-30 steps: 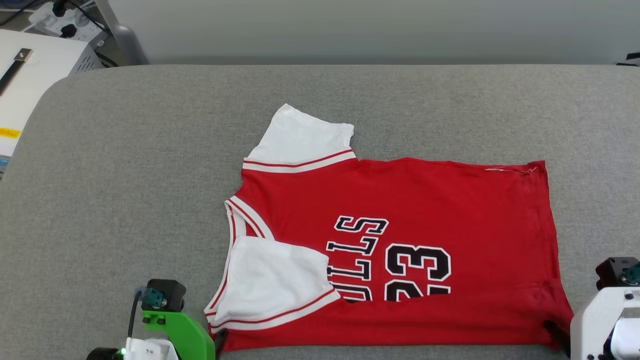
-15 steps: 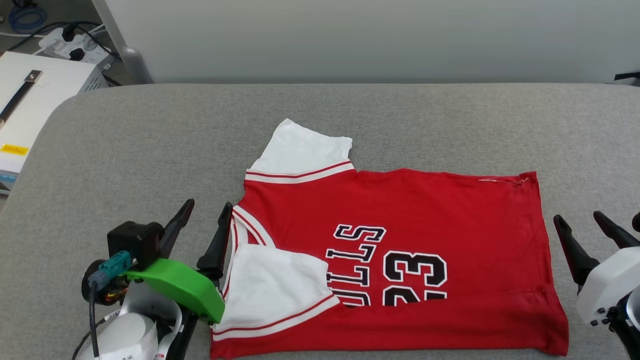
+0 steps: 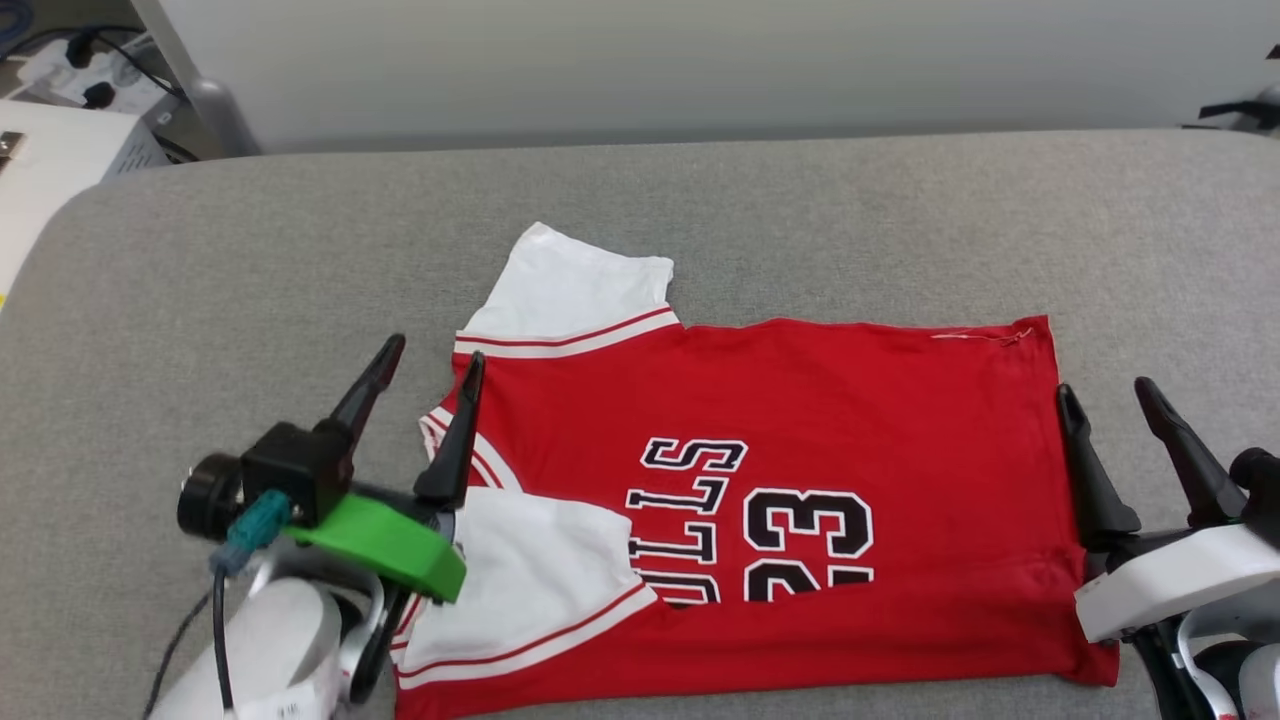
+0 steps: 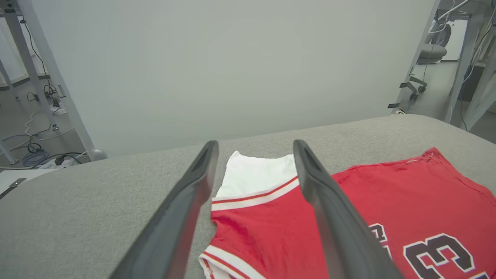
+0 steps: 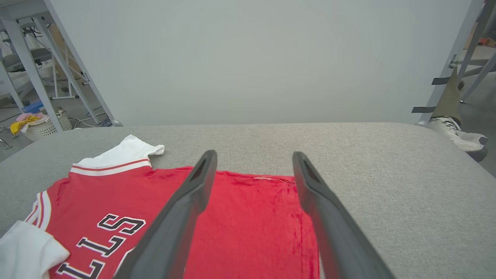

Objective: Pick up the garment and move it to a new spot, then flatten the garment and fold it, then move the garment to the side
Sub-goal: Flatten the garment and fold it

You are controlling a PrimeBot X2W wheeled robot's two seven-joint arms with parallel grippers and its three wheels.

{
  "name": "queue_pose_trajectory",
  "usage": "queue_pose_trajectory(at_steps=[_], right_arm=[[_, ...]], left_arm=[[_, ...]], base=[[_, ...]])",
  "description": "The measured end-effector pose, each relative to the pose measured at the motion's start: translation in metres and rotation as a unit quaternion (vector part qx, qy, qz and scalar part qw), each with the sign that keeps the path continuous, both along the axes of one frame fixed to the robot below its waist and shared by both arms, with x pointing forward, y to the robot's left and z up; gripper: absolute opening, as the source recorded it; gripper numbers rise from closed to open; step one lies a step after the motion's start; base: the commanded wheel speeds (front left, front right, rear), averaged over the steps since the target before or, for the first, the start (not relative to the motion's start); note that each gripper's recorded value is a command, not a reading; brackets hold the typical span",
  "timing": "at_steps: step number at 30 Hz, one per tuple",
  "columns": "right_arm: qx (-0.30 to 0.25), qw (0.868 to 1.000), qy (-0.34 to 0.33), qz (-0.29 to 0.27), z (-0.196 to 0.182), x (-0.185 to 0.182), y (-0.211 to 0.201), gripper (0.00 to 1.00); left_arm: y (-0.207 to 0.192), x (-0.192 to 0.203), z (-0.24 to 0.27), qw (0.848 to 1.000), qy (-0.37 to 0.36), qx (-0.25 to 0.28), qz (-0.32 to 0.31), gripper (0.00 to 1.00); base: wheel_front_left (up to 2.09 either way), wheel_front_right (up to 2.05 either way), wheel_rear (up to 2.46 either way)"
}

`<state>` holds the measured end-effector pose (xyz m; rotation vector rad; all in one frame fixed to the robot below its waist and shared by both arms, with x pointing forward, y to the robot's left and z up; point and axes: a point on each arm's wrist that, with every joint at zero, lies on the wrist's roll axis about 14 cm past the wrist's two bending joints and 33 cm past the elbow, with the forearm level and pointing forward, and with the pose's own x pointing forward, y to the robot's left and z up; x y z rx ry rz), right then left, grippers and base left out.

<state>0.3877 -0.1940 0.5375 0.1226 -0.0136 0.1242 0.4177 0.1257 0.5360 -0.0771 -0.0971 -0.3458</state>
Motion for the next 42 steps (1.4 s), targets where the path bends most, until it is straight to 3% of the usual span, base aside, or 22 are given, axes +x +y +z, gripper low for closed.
queue_pose_trajectory(at_steps=[8, 17, 29, 41, 42], right_arm=[[0.001, 1.0, 0.026, -0.01, -0.02, 0.003, -0.001, 1.0], [-0.003, 0.999, 0.037, -0.022, -0.03, 0.016, -0.008, 1.0], [-0.01, 0.998, 0.057, -0.038, -0.051, 0.029, -0.017, 1.0], [-0.02, 0.995, 0.083, -0.051, -0.071, 0.031, -0.025, 1.0], [-0.021, 0.995, 0.084, -0.052, -0.071, 0.031, -0.026, 1.0]], left_arm=[[-0.02, 0.065, -0.021, 0.989, 0.065, 0.107, -0.076, 1.0], [-0.022, 0.142, -0.056, 0.948, 0.225, 0.202, -0.099, 1.0], [-0.022, 0.181, -0.121, 0.878, 0.43, 0.184, -0.102, 1.0], [-0.031, 0.194, -0.173, 0.838, 0.514, 0.155, -0.096, 1.0], [-0.031, 0.194, -0.174, 0.833, 0.523, 0.152, -0.096, 0.08]], base=[[0.0, 0.0, 0.0], [0.0, 0.0, 0.0], [0.0, 0.0, 0.0], [0.0, 0.0, 0.0], [0.0, 0.0, 0.0]])
